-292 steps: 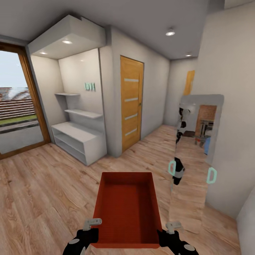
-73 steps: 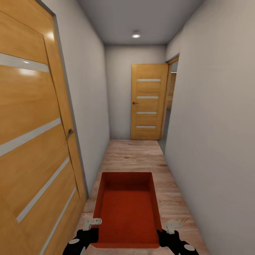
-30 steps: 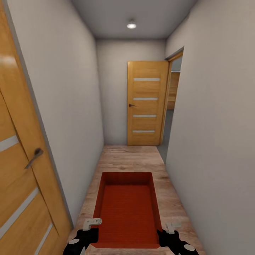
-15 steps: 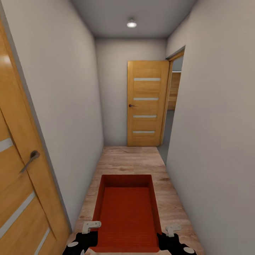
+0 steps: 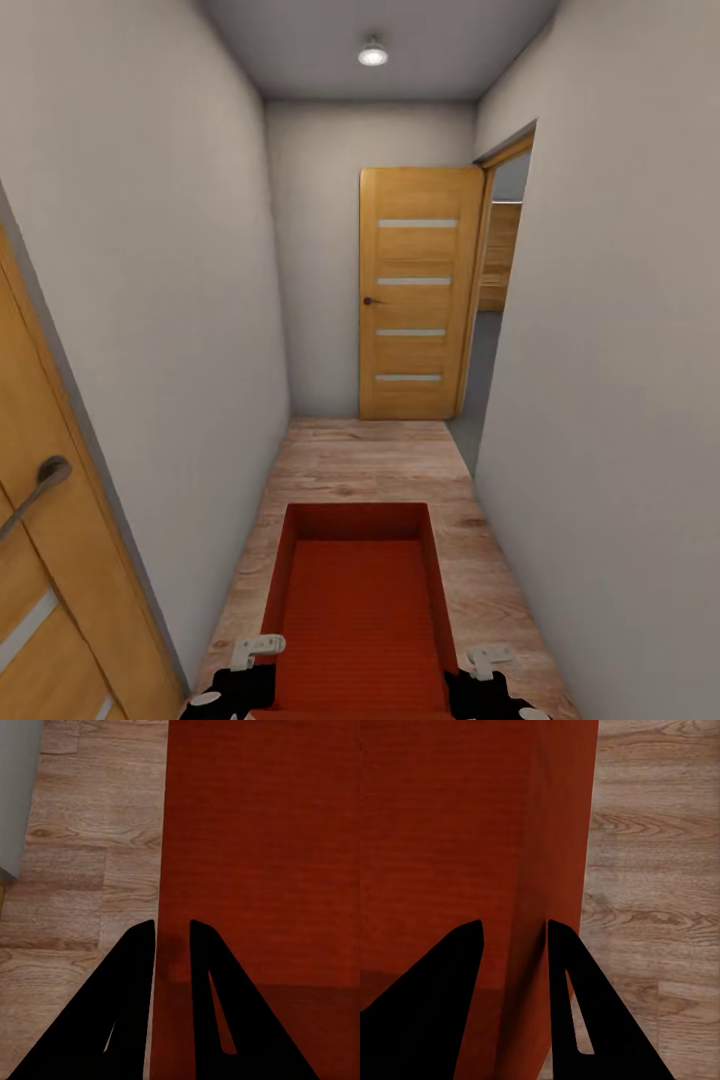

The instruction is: Move the two storage containers from the living room to the garage. In the garage, place one container on the floor and stack the other container on top of it (either order is fine).

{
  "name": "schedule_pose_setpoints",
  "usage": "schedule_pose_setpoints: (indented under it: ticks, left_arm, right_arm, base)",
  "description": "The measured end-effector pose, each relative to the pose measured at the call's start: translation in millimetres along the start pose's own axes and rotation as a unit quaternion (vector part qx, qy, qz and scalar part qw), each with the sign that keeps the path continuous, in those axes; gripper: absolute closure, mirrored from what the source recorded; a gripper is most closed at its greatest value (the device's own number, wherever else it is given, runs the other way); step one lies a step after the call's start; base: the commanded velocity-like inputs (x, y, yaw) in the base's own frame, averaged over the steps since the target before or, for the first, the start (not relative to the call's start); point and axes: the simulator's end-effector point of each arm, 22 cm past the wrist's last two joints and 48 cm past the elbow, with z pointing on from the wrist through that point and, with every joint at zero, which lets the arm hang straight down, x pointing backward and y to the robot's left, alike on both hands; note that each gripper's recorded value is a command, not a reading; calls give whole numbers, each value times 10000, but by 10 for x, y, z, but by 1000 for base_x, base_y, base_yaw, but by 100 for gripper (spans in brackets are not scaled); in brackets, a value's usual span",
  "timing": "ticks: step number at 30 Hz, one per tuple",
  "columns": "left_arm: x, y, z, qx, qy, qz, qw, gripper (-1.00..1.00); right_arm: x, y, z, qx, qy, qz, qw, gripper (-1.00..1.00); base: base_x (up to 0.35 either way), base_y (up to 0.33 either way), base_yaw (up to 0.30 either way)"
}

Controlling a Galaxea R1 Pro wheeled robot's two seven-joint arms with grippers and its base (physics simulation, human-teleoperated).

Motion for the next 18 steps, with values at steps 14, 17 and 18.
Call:
schedule_pose_setpoints:
  ticks: [14, 17, 18]
  left_arm:
    - [8, -1, 1, 0, 11, 2, 10000, 100]
    - [12, 0, 1, -1, 13, 1, 10000, 100]
    - [11, 0, 1, -1, 14, 2, 10000, 100]
  right_arm:
    - [10, -2, 0, 1, 10, 2, 10000, 100]
    - [11, -1, 0, 1, 12, 1, 10000, 100]
    - [12, -1, 0, 1, 12, 2, 10000, 100]
  base:
    - [327, 0, 0]
    - [327, 0, 0]
    - [327, 0, 0]
